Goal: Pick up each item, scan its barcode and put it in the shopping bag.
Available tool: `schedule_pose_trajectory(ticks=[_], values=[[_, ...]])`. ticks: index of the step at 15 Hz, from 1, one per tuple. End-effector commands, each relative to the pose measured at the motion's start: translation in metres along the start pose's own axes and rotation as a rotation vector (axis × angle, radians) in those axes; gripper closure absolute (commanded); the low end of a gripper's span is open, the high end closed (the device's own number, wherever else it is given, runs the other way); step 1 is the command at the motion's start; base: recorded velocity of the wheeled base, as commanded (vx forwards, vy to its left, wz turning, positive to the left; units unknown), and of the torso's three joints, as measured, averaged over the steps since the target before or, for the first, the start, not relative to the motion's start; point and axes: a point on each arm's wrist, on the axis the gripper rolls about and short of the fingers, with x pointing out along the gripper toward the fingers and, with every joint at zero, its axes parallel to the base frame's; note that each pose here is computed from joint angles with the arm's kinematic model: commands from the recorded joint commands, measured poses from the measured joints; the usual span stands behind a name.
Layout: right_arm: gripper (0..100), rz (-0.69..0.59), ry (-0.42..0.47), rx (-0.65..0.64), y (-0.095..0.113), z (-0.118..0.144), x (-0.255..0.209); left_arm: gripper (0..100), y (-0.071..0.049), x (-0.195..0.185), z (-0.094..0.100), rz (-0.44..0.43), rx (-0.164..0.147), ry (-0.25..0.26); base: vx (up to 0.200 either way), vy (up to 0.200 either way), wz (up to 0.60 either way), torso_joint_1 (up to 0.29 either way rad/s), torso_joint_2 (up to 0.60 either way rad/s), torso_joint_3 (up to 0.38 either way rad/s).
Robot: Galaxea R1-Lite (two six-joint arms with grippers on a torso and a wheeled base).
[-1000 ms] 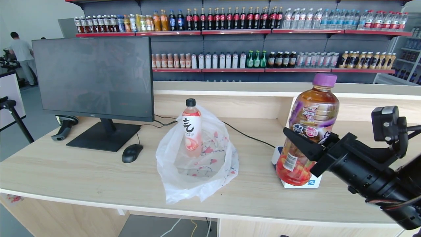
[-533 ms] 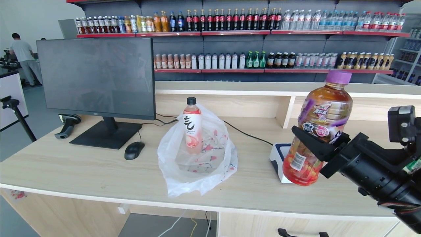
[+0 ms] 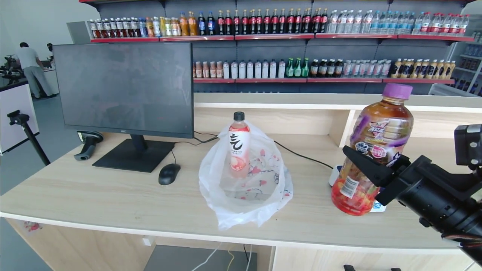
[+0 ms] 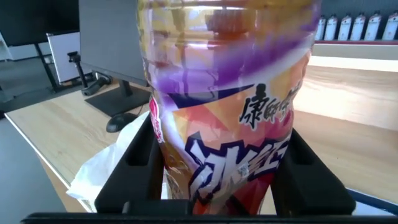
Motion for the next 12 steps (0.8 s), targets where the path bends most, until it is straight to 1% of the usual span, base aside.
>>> schedule_pose_trajectory(ticks=[1, 2, 7, 11, 12], values=[[100, -0.017, 0.001, -0.003, -0.004, 0.000, 0.001, 0, 0.000, 0.000, 0.000, 0.001, -0.002, 0.000, 0.000, 0.200, 0.00, -0.002, 0.00, 0.007], [100, -0.032, 0.007, -0.007, -0.008, -0.003, 0.004, 0, 0.000, 0.000, 0.000, 0.001, -0.002, 0.000, 0.000, 0.200, 0.00, 0.002, 0.00, -0.002], [100, -0.037, 0.038, -0.007, -0.009, -0.010, 0.006, 0, 0.000, 0.000, 0.000, 0.001, -0.002, 0.000, 0.000, 0.200, 0.00, 0.002, 0.00, 0.003], [100, -0.035, 0.058, -0.015, -0.010, -0.015, 0.009, 0, 0.000, 0.000, 0.000, 0.001, -0.002, -0.001, 0.000, 0.000, 0.00, 0.000, 0.00, 0.000], [100, -0.035, 0.058, -0.015, -0.010, -0.015, 0.010, 0, 0.000, 0.000, 0.000, 0.001, -0.002, -0.001, 0.200, 0.000, 0.00, 0.002, 0.00, 0.002]])
